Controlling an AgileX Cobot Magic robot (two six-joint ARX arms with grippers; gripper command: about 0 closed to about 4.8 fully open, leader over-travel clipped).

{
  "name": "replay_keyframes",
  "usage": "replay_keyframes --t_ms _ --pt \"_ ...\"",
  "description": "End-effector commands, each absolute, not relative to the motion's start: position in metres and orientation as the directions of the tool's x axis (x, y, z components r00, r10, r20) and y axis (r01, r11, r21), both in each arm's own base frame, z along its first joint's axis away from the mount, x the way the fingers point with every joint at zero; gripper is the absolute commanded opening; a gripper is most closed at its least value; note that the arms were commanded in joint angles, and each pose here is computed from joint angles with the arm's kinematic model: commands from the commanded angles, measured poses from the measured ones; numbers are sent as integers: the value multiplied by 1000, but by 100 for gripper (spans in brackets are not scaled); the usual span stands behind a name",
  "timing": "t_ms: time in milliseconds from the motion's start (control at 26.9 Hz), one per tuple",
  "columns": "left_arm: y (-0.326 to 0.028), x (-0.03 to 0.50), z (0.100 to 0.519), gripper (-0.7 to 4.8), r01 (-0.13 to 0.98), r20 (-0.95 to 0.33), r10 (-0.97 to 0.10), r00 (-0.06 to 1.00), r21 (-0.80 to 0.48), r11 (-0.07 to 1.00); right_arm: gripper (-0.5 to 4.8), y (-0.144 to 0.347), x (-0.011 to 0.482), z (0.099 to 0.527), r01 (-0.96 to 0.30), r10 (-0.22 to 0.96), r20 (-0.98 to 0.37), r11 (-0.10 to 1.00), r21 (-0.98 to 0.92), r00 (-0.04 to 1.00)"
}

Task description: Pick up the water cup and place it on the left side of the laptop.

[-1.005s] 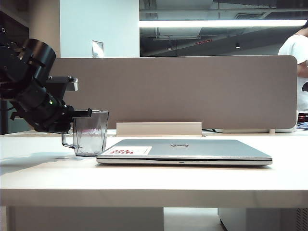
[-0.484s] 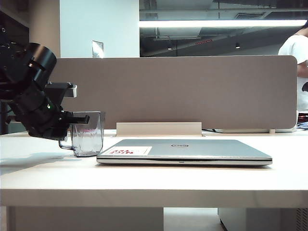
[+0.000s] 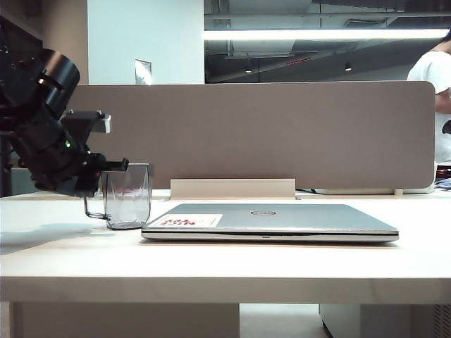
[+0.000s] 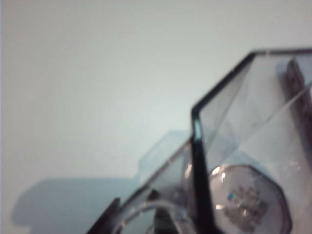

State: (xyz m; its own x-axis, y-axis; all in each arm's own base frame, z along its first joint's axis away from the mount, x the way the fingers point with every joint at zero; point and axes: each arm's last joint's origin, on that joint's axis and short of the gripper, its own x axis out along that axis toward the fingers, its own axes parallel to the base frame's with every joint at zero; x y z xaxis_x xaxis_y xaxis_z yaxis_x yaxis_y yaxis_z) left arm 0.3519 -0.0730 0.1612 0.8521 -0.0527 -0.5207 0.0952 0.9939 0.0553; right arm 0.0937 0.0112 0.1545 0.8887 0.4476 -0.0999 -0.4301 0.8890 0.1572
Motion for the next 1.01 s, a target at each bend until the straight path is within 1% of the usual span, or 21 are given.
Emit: replay_keyframes --t_ms 37,223,409,484,633,782,1005 --pt "-74 349 157 90 126 -566 -77 821 47 991 -5 11 94 154 -430 446 -88 890 151 891" --pt "-73 342 160 90 149 -617 -100 780 29 988 -6 11 94 154 -431 446 -88 890 151 891" --pt "-71 332 179 90 158 -625 -101 774 37 987 -6 11 94 154 -431 446 -88 890 150 891" --pt "-70 332 181 89 143 -617 -84 783 47 989 -6 11 94 154 -431 446 -88 890 151 891" --pt "-69 329 177 89 132 -649 -66 758 53 990 -6 11 94 154 -431 447 -88 890 151 890" --pt "-68 333 182 88 79 -596 -10 803 91 993 -6 11 94 154 -434 449 -88 888 151 889" --pt "-69 337 188 88 65 -536 -6 844 90 994 -6 11 94 154 -433 449 -88 888 151 889"
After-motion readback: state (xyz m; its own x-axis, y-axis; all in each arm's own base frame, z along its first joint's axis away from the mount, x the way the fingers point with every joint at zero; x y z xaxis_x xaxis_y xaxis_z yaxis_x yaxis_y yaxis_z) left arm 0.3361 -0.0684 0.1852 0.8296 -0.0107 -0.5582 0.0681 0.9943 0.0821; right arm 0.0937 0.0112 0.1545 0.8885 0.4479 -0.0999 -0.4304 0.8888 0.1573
